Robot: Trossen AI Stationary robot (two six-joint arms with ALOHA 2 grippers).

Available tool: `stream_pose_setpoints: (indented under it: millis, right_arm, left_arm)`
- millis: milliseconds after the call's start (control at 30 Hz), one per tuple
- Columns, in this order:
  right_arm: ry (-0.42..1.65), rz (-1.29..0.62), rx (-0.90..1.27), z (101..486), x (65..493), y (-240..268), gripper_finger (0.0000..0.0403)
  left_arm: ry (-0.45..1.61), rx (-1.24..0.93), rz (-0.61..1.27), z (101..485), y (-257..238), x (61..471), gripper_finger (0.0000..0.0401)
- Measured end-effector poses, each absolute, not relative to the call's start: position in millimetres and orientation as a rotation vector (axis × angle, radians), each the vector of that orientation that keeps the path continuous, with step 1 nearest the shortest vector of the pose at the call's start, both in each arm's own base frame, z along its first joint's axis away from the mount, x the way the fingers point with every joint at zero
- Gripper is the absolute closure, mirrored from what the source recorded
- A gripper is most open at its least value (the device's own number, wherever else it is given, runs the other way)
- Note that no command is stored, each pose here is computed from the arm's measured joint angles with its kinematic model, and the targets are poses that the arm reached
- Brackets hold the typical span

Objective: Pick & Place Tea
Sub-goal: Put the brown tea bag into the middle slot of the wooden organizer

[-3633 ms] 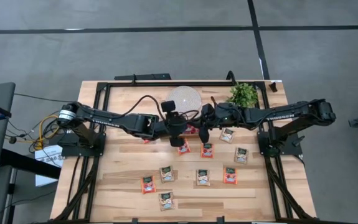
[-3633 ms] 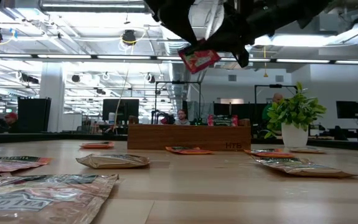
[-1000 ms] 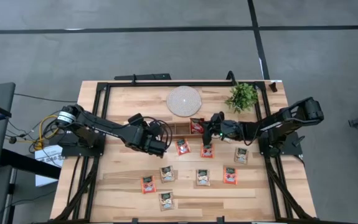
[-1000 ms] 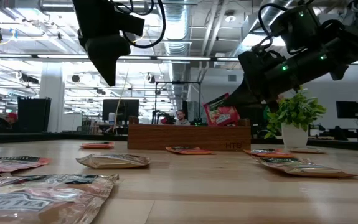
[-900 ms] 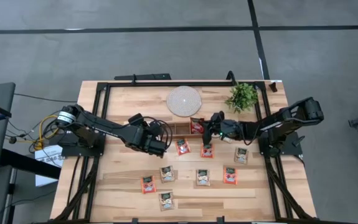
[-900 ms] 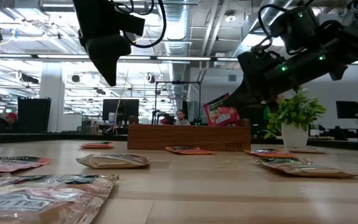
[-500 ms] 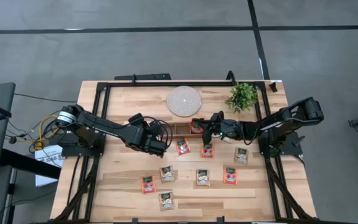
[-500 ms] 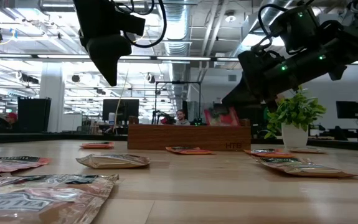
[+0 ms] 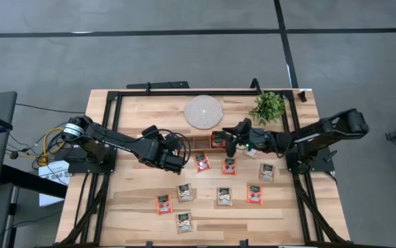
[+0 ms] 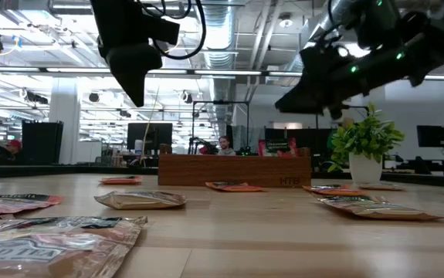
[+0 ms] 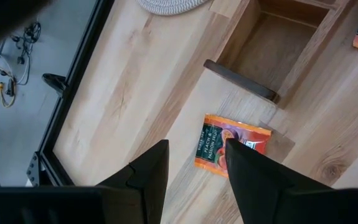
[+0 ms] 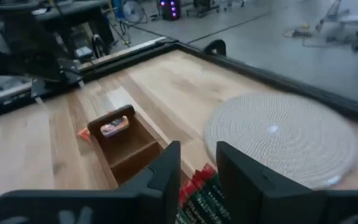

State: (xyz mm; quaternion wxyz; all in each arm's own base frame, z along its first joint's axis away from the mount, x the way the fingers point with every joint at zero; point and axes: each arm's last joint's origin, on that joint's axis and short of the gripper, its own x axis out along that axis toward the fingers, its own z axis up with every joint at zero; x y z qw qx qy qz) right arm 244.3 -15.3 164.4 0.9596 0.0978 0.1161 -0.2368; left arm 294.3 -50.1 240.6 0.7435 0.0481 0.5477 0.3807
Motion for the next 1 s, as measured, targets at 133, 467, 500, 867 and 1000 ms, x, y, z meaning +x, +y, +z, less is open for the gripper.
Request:
stream_pose_setpoints:
  millis: [133,467,500,867,1000]
  right_arm:
    - [0.267,-0.464,0.14,181,230,-13,0.0311]
    - [0.487,-0.35,0.168,197,173,13,0.0312]
    - [0.516,-0.342,0.194,196,167,16,0.0312]
    - [0.996,-0.106,0.531,177,119,41,0.0312]
    - [1.145,-0.135,0.556,171,107,42,0.0312]
  left_arm:
    - [1.212,0.114,0.837,241,-50,293,0.025]
    - [1.236,0.112,0.835,223,-49,288,0.025]
    - [1.247,0.102,0.828,219,-49,287,0.025]
    - [1.308,0.054,0.813,197,-46,266,0.025]
    - [1.272,0.028,0.804,202,-45,262,0.025]
